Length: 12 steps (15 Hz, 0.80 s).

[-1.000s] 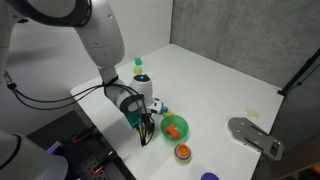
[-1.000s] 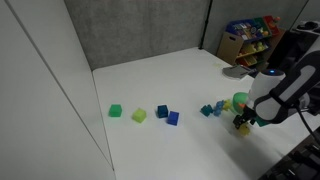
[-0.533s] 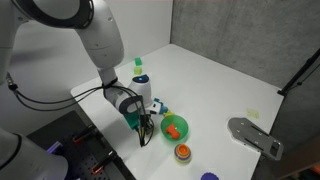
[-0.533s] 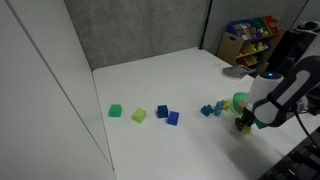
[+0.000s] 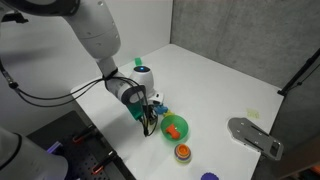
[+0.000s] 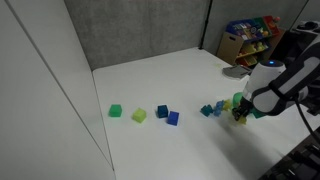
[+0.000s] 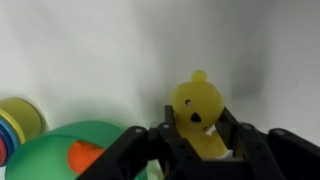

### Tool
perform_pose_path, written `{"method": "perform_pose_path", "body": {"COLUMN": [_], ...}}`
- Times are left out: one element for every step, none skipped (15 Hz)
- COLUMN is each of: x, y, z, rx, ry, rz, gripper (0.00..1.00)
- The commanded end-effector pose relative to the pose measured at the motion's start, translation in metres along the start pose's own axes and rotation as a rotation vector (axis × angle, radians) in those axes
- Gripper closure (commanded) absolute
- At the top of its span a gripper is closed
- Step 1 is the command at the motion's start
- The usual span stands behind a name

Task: Put the yellow object inside the bowl

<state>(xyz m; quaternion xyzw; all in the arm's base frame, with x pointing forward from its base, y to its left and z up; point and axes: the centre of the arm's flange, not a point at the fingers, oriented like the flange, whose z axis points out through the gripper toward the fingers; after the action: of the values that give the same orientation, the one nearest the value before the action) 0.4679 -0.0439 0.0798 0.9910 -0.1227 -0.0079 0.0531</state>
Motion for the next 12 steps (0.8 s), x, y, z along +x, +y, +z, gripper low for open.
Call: {"method": "perform_pose_path", "body": {"x": [0.014,0.020,0.025,0.032,0.040,0.050,0.059,0.066,0.074,0.079,0.082,0.083], "y": [-0.004,-0.003,-0.001,0.004,0.011,0.021,0.031,0.041,0.052,0.062,0.070,0.075], "z": [-0.054,-0.063,-0.070,-0.074,-0.076,-0.077,-0.077,-0.078,-0.079,-0.080,-0.082,-0.086], "rx": [0.034,0.026,0.019,0.003,-0.013,-0.035,-0.055,-0.072,-0.089,-0.099,-0.106,-0.110], "ry": [0.024,0.038,0.051,0.075,0.091,0.107,0.120,0.129,0.140,0.136,0.137,0.132], "rz": [0.008,0.014,0.021,0.032,0.043,0.061,0.080,0.099,0.120,0.140,0.156,0.160], "gripper": [0.79,0.79,0.79,0.79,0.79,0.79,0.79,0.79,0.79,0.66,0.30,0.31]}}
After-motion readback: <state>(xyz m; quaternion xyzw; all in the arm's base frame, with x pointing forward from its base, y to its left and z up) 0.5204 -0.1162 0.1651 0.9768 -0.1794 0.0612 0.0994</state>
